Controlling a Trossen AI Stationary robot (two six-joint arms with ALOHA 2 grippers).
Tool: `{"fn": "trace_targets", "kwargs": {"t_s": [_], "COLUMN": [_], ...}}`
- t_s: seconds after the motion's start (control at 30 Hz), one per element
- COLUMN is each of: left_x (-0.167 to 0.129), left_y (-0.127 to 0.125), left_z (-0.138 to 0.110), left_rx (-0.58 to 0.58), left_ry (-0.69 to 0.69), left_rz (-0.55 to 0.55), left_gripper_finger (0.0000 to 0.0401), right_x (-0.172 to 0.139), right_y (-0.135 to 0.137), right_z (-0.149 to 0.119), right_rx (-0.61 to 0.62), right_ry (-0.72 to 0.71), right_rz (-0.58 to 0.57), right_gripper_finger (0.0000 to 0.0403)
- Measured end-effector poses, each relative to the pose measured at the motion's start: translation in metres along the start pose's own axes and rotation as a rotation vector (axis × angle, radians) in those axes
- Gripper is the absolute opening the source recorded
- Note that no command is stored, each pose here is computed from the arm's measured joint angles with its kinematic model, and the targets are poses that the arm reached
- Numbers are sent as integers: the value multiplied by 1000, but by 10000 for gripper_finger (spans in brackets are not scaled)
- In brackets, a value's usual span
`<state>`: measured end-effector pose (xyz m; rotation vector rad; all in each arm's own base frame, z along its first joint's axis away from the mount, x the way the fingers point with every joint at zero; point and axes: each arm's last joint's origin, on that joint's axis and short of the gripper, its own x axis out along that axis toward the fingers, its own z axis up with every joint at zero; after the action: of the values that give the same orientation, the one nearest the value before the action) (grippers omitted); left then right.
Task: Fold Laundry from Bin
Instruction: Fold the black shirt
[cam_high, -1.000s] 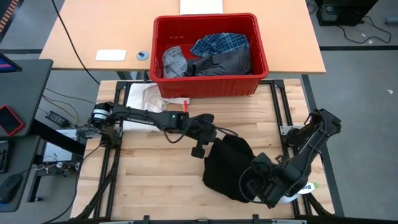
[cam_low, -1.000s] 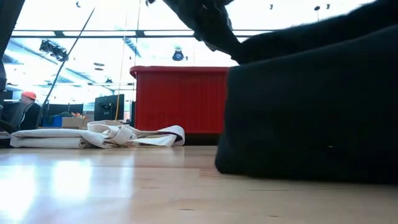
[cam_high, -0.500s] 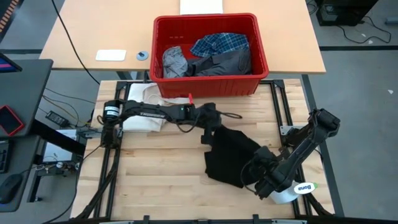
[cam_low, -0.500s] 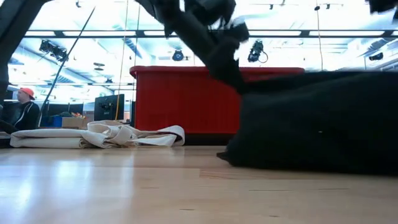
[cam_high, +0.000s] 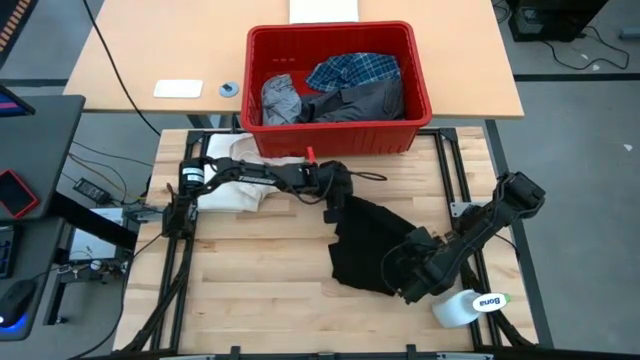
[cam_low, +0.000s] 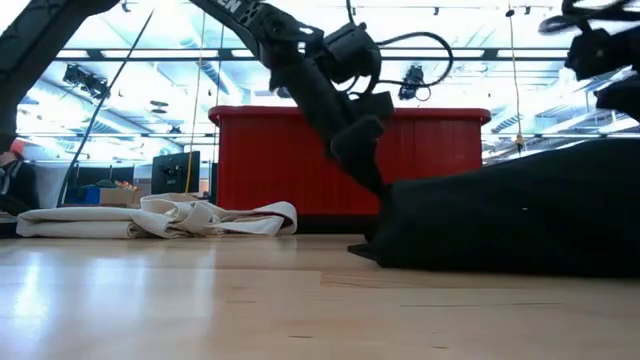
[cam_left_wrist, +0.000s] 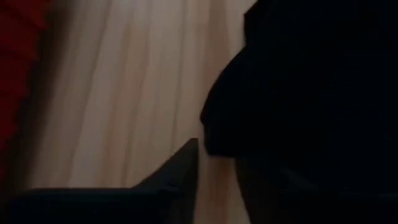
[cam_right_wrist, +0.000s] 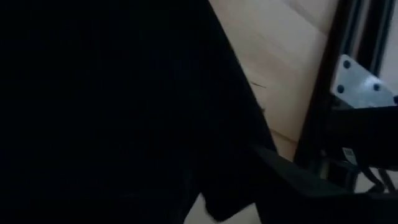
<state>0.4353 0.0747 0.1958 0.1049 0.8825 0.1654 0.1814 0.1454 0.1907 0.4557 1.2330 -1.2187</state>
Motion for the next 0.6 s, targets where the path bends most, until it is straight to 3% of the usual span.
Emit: {"fn": "trace_targets", "kwargs": {"t_s": [0.2,0.33,0.47,0.6], "left_x": [-29,-56,-79,-86], "left_y": [10,5,-15,-50], "left_z": [14,26,35,40], "left_rx": [6,37,18,-17], "left_ry": [-79,-161,-237,-255], "left_rz": [23,-5,-221,-453], "left_gripper_finger": [247,293,301,301], "right_x": [-26,-41,-50,-58], "right_y": [-30,-56,-72,-70], "right_z": [16,28,37,41], "right_rx": [34,58,102,122], "right_ry": [14,52,53,-17], "right_rz": [194,313,428,583], "right_gripper_finger": [210,225,229,228]}}
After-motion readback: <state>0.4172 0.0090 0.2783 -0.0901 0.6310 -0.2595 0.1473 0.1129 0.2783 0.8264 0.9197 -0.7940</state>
